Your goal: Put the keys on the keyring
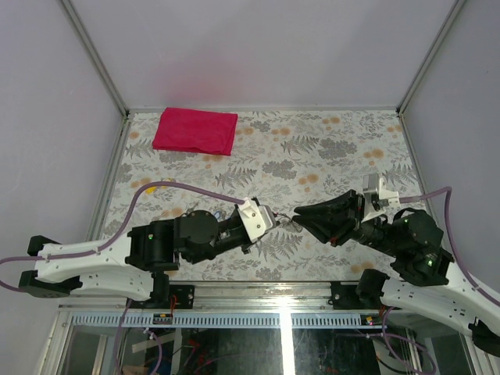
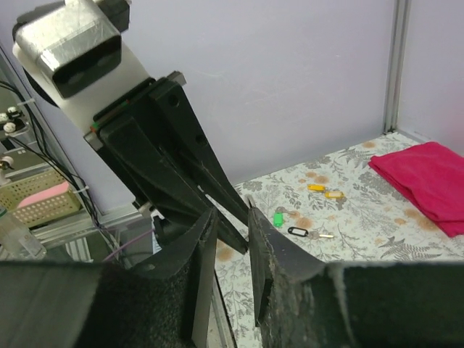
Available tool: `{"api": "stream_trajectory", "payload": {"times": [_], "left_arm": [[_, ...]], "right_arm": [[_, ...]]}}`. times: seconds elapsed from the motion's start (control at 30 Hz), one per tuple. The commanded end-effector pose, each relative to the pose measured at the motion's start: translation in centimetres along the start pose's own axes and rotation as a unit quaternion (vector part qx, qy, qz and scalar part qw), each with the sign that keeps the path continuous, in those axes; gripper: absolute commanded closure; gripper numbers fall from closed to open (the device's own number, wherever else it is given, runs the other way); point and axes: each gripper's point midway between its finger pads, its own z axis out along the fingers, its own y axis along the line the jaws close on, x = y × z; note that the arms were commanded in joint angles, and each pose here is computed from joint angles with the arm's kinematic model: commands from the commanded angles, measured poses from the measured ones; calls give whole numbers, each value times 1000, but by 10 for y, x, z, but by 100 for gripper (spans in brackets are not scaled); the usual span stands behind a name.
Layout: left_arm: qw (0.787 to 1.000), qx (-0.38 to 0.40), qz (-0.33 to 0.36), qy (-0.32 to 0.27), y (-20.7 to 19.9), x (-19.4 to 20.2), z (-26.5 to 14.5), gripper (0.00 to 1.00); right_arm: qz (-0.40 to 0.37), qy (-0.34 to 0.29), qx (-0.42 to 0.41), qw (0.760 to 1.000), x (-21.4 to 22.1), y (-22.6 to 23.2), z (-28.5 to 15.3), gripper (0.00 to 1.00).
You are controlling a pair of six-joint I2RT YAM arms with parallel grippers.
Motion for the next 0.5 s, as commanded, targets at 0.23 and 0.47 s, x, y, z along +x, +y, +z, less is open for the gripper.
{"api": "stream_trajectory", "payload": {"times": [0.23, 0.47], "left_arm": [[999, 16, -5, -27, 0, -28, -8, 100], [999, 18, -27, -17, -3, -26, -5, 100]], "right_arm": [[-103, 31, -9, 994, 17, -7, -14, 62], [-206, 31, -20, 978, 18, -13, -11, 55]]}}
